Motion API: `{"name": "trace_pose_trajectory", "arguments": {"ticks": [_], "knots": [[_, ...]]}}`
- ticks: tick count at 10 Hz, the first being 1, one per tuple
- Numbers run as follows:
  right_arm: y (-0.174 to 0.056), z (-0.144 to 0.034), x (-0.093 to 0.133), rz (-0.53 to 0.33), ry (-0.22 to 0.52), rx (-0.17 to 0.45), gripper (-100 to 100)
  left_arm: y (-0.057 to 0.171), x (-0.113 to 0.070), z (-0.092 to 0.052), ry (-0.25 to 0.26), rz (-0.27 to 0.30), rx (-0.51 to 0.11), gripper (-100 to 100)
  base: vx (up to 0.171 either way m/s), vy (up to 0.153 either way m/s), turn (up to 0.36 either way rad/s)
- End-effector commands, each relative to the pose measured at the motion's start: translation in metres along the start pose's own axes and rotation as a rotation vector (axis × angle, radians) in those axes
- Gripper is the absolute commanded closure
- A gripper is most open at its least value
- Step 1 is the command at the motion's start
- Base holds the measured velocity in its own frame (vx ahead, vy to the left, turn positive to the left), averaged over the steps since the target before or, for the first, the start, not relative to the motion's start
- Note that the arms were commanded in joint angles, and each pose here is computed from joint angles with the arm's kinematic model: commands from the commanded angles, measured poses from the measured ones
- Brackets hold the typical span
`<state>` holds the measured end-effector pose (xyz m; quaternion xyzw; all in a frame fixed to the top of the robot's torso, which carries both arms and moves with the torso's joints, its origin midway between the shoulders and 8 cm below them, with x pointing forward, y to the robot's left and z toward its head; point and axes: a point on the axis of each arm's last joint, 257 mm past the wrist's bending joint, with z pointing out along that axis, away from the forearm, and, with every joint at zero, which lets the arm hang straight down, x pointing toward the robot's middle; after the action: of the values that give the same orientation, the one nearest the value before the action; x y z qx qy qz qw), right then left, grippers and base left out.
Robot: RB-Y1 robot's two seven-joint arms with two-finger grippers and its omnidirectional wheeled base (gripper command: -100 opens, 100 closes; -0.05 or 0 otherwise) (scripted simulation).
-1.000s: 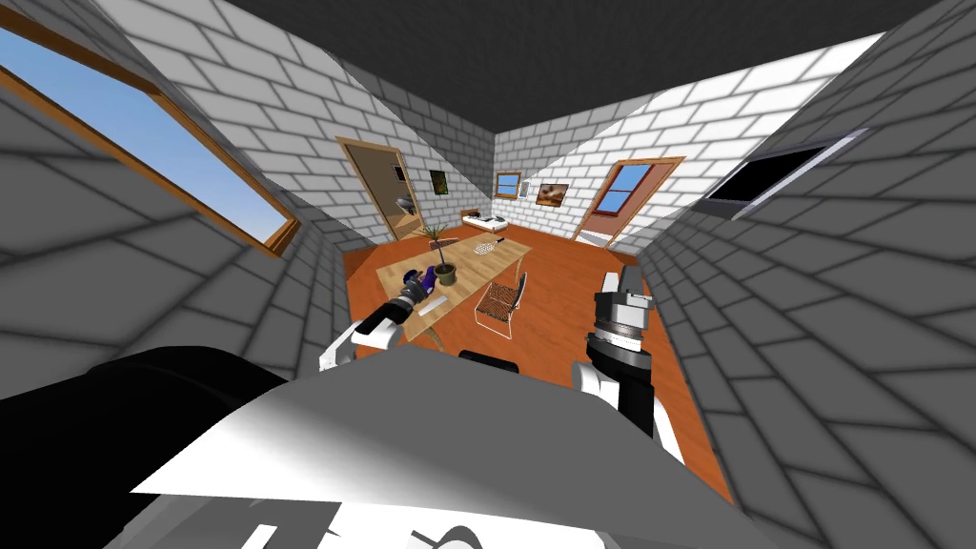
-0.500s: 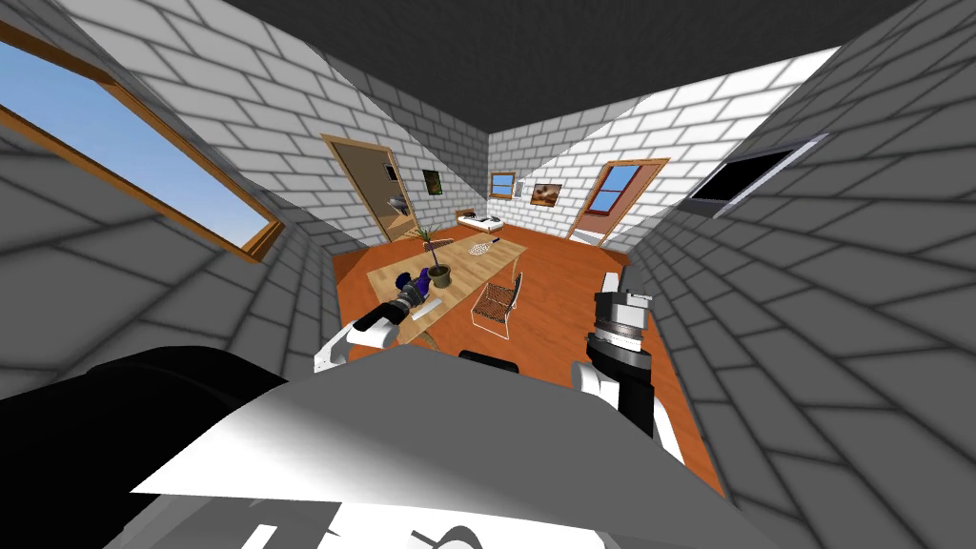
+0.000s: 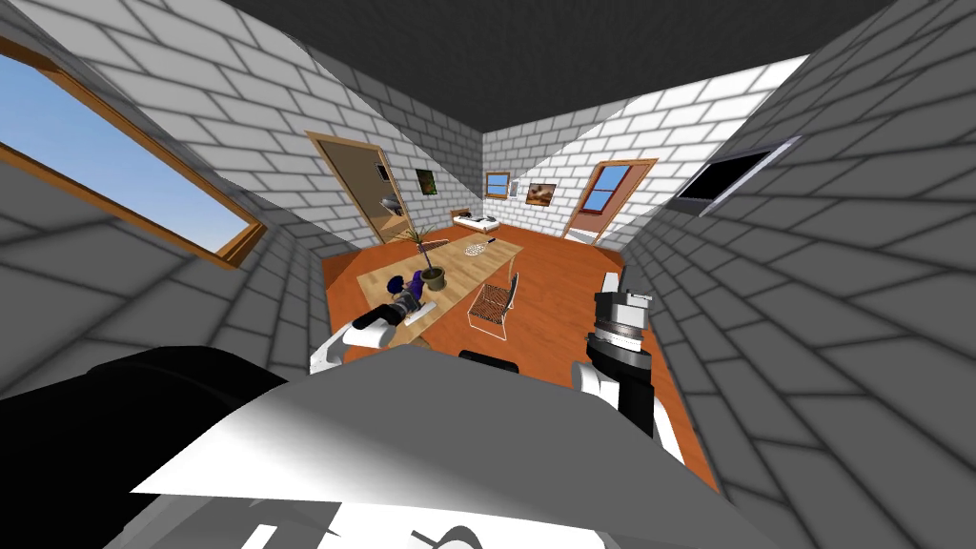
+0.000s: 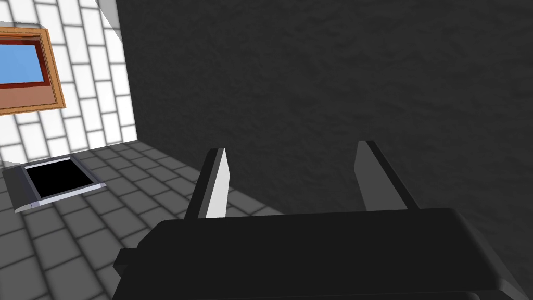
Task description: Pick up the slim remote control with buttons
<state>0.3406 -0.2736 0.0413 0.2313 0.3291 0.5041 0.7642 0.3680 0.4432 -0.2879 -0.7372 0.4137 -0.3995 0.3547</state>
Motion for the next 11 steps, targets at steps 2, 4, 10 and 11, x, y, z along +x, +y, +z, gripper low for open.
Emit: {"name": "trace_pose_trajectory", "arguments": {"ticks": [2, 4, 10, 11], "knots": [[0.000, 0.000, 0.000, 0.000, 0.000, 0.000, 0, 0.019, -0.028, -0.001, -0.063, -0.047, -0.079, -100, 0.039, -0.004, -0.071], [0.000, 0.000, 0.000, 0.000, 0.000, 0.000, 0, 0.034, -0.050, -0.002, -0.112, -0.088, -0.135, -100, 0.067, -0.004, -0.077], [0.000, 0.000, 0.000, 0.000, 0.000, 0.000, 0, 0.078, -0.100, -0.016, -0.247, -0.176, -0.300, -100, 0.058, -0.004, -0.068], [0.000, 0.000, 0.000, 0.000, 0.000, 0.000, 0, 0.087, -0.118, -0.022, -0.286, -0.219, -0.333, -100, 0.067, 0.015, -0.097]]}}
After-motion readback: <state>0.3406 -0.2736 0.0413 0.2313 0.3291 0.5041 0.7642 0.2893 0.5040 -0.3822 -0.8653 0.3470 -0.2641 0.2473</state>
